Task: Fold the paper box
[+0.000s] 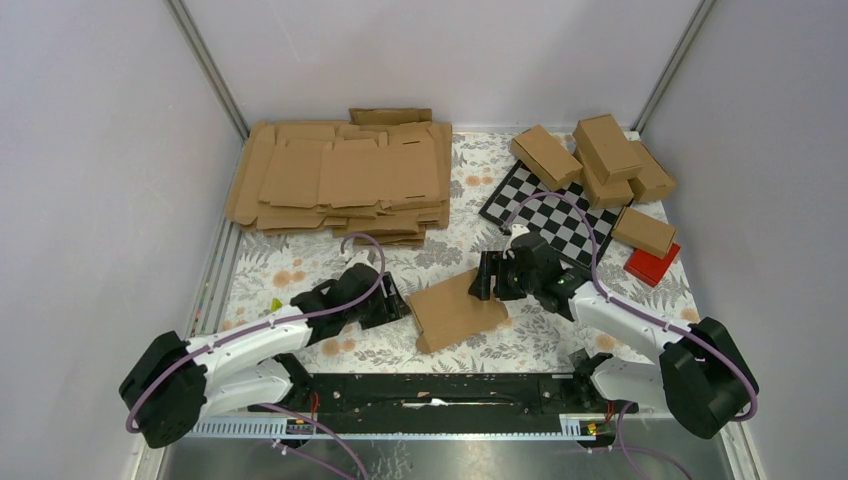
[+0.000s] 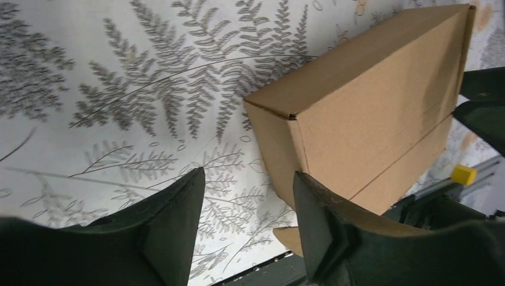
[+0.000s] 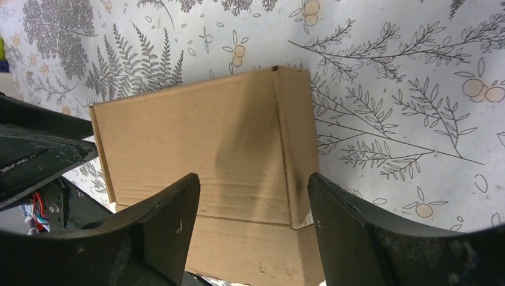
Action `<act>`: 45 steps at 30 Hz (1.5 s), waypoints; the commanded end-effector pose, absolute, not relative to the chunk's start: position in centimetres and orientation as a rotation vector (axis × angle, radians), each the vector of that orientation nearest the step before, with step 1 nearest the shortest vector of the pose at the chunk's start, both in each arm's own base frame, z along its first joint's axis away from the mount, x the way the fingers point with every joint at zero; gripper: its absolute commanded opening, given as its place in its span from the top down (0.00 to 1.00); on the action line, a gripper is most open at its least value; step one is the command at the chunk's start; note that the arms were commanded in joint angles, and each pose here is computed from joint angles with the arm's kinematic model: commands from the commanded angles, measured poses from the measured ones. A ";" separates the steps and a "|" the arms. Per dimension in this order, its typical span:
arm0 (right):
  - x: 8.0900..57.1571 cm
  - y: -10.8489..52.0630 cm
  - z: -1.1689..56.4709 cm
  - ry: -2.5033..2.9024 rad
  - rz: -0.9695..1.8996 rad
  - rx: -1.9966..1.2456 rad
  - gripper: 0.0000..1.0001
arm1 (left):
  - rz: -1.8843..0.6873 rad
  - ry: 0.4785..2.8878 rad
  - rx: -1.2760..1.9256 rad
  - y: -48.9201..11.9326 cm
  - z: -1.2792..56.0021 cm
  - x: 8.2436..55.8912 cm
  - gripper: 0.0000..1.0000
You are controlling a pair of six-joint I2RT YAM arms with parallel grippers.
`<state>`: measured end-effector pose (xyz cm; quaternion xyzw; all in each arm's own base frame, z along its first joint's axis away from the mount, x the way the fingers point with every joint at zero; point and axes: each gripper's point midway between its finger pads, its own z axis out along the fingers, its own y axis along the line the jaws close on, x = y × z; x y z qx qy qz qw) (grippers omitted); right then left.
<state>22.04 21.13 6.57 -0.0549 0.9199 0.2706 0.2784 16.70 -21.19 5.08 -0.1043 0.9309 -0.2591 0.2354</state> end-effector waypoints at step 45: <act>22.6 19.1 13.5 2.389 0.601 -0.230 0.01 | -0.780 2.382 0.014 -22.0 12.4 24.0 0.08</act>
